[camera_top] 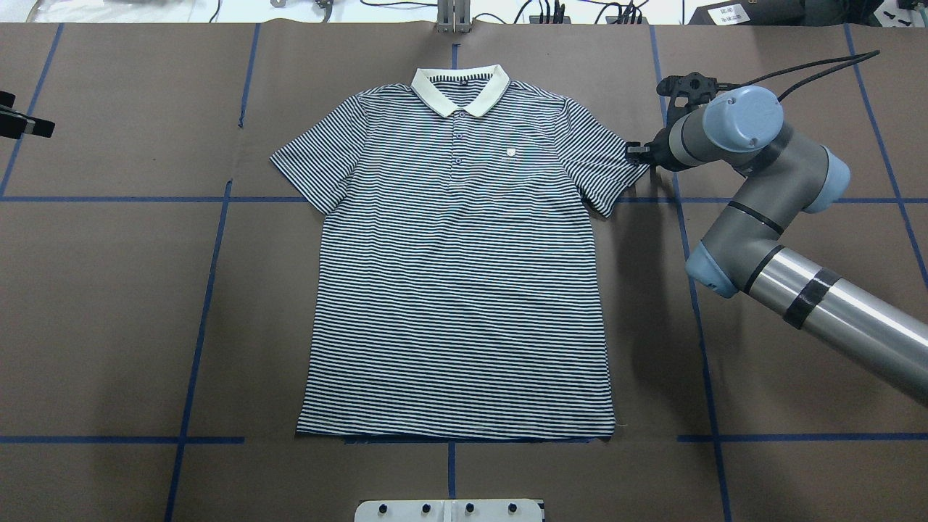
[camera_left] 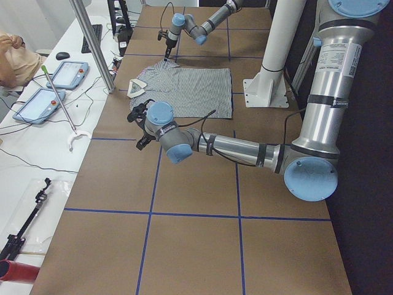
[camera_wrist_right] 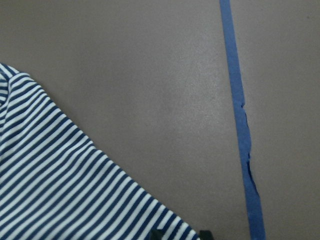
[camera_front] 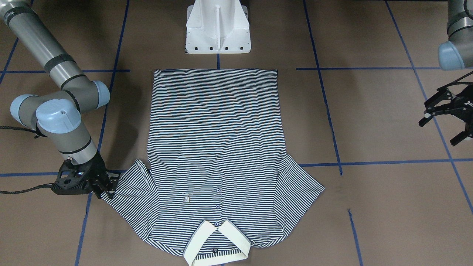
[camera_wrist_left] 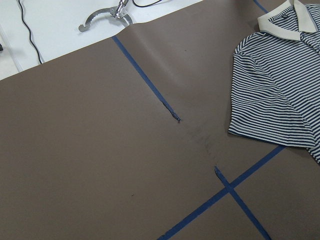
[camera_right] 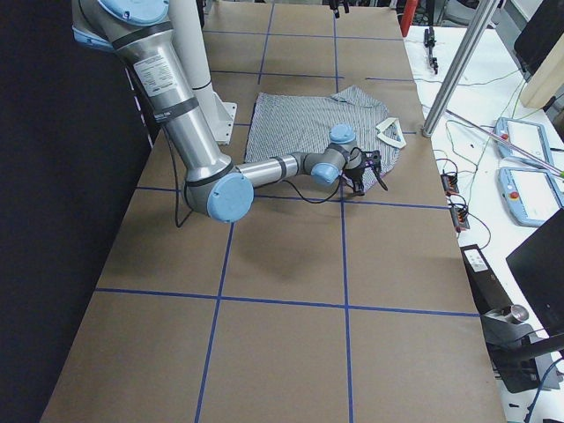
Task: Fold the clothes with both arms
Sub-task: 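Move the right gripper over the short sleeve nearest it, then grasp the sleeve with the right gripper and fold it inward onto the shirt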
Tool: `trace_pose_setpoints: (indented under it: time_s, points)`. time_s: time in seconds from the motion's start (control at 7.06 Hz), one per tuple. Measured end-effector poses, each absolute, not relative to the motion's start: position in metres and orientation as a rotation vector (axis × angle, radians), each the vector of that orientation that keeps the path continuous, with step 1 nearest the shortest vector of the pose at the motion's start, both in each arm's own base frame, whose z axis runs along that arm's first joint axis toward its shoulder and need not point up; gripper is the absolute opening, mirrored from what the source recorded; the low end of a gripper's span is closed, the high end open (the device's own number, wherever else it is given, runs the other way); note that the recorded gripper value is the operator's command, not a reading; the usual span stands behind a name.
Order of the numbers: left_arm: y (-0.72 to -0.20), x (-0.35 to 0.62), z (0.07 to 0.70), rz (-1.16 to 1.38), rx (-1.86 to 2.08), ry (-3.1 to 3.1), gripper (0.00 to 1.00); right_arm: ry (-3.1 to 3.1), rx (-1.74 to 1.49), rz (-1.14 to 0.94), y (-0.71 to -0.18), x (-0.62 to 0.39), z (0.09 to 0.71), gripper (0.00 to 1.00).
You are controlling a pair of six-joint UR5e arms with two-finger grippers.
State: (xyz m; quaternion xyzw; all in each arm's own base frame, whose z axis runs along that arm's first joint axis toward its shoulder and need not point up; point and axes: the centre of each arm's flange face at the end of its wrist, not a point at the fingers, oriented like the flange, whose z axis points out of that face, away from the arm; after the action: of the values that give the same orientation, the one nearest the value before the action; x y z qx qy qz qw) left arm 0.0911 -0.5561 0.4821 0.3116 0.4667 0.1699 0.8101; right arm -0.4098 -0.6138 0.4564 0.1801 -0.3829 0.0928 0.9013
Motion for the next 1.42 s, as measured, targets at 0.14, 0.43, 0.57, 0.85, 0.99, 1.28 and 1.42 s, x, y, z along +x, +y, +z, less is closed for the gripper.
trace_pose_setpoints:
  time_s: [0.14, 0.43, 0.57, 0.85, 0.99, 1.28, 1.42]
  points:
    - [-0.556, 0.091, 0.482, 0.363, 0.666, 0.998, 0.98, -0.799, 0.375, 0.191, -0.618, -0.414, 0.442, 0.00]
    - [-0.556, 0.091, 0.482, 0.363, 0.666, 0.998, 0.98, -0.789, 0.362, 0.208, -0.630, -0.424, 0.399, 0.00]
    - [-0.556, 0.091, 0.482, 0.364, 0.666, 0.998, 0.98, -0.782, 0.349, 0.235, -0.636, -0.433, 0.368, 0.00]
    - [-0.556, 0.091, 0.482, 0.364, 0.666, 0.998, 0.98, -0.775, 0.333, 0.342, -0.633, -0.474, 0.298, 0.00]
    - [-0.556, 0.091, 0.482, 0.364, 0.666, 0.998, 0.98, -0.771, 0.337, 0.391, -0.627, -0.499, 0.271, 0.00]
    - [-0.556, 0.091, 0.482, 0.364, 0.666, 0.998, 0.98, -0.749, 0.353, 0.456, -0.619, -0.547, 0.245, 0.00]
    - [-0.556, 0.091, 0.482, 0.364, 0.666, 0.998, 0.99, -0.740, 0.361, 0.468, -0.615, -0.561, 0.242, 0.00]
